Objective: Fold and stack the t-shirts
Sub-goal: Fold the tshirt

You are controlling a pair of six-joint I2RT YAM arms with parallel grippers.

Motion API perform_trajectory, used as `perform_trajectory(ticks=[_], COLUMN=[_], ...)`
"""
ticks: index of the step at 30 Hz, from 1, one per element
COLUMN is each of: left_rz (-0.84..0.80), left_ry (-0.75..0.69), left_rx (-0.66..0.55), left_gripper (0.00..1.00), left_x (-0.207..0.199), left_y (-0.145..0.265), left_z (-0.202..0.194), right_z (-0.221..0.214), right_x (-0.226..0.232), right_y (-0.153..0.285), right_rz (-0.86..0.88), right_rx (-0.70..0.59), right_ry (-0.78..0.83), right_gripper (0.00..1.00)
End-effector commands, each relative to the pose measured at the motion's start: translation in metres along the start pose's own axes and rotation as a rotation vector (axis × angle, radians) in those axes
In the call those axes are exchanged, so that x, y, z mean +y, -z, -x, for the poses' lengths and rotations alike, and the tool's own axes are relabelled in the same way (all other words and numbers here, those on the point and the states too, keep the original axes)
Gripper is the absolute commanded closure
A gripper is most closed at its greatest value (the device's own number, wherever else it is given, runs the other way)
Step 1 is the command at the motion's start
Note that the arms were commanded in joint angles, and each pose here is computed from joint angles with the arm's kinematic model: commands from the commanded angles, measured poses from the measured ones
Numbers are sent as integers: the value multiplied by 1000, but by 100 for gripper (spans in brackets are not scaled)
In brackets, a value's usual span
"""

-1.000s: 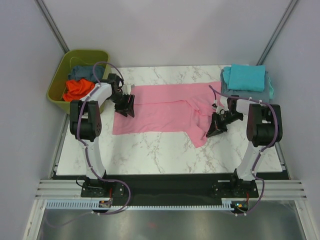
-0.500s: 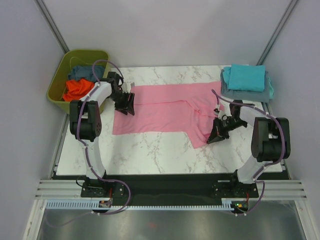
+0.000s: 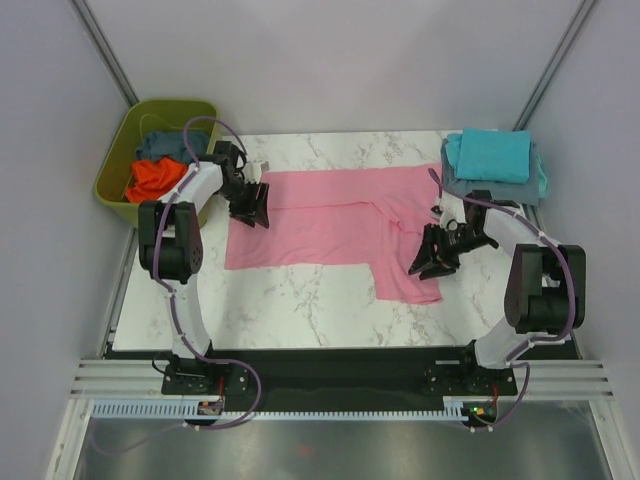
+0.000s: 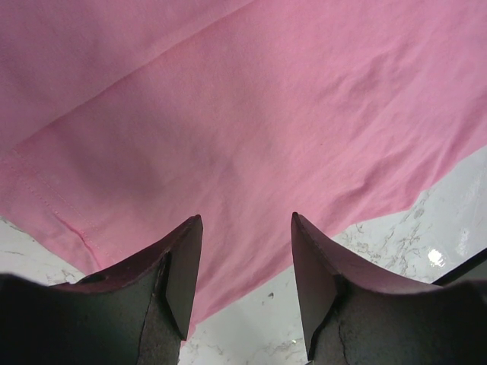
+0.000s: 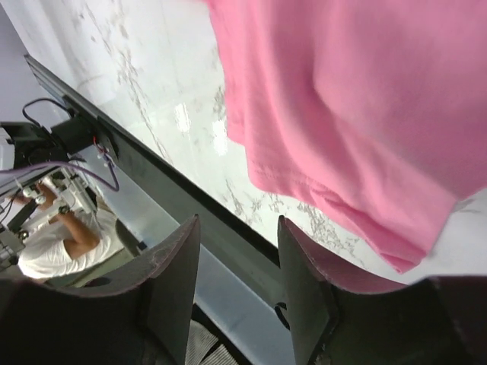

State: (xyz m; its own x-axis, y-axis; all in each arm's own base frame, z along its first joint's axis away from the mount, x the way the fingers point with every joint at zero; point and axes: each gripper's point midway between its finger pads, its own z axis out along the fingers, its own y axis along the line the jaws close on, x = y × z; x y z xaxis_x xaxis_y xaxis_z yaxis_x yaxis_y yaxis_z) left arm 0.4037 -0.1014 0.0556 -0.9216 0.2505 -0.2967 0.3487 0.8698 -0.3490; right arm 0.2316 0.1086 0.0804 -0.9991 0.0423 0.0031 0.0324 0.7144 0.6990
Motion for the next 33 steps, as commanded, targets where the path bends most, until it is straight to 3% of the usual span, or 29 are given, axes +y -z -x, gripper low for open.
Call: perform_trajectory(ticks=[1, 10, 13, 17, 18, 22, 28, 33], left_rz=[20, 103, 126, 210, 199, 184, 175, 177], left_ry=[-17, -88, -154, -257, -273, -304, -292, -297], left_rx=[-51, -61, -104, -186, -164, -202, -170, -179], left_gripper=[42, 44, 43, 44, 44, 44, 44, 44], left_x=[-7, 12, 4, -1, -2, -19, -17, -20], left_y=[21, 26, 52, 88, 82, 92, 84, 87], left_z=[6, 24, 24, 16, -1, -17, -28, -30], right_z=[45, 174, 182, 161, 152, 86, 3, -16], right_x=[14, -26, -40, -33, -36, -47, -69, -78], right_y=[19, 29, 52, 84, 88, 81, 66, 53], right_rz=[6, -120, -203, -329, -352, -338, -282, -339], right_rx=[-144, -285, -311, -314, -277, -75, 157, 141], right_ry=[71, 179, 257, 649, 812, 1161, 1475, 1718], right_gripper=[47, 50, 50, 49, 49, 49, 52, 52])
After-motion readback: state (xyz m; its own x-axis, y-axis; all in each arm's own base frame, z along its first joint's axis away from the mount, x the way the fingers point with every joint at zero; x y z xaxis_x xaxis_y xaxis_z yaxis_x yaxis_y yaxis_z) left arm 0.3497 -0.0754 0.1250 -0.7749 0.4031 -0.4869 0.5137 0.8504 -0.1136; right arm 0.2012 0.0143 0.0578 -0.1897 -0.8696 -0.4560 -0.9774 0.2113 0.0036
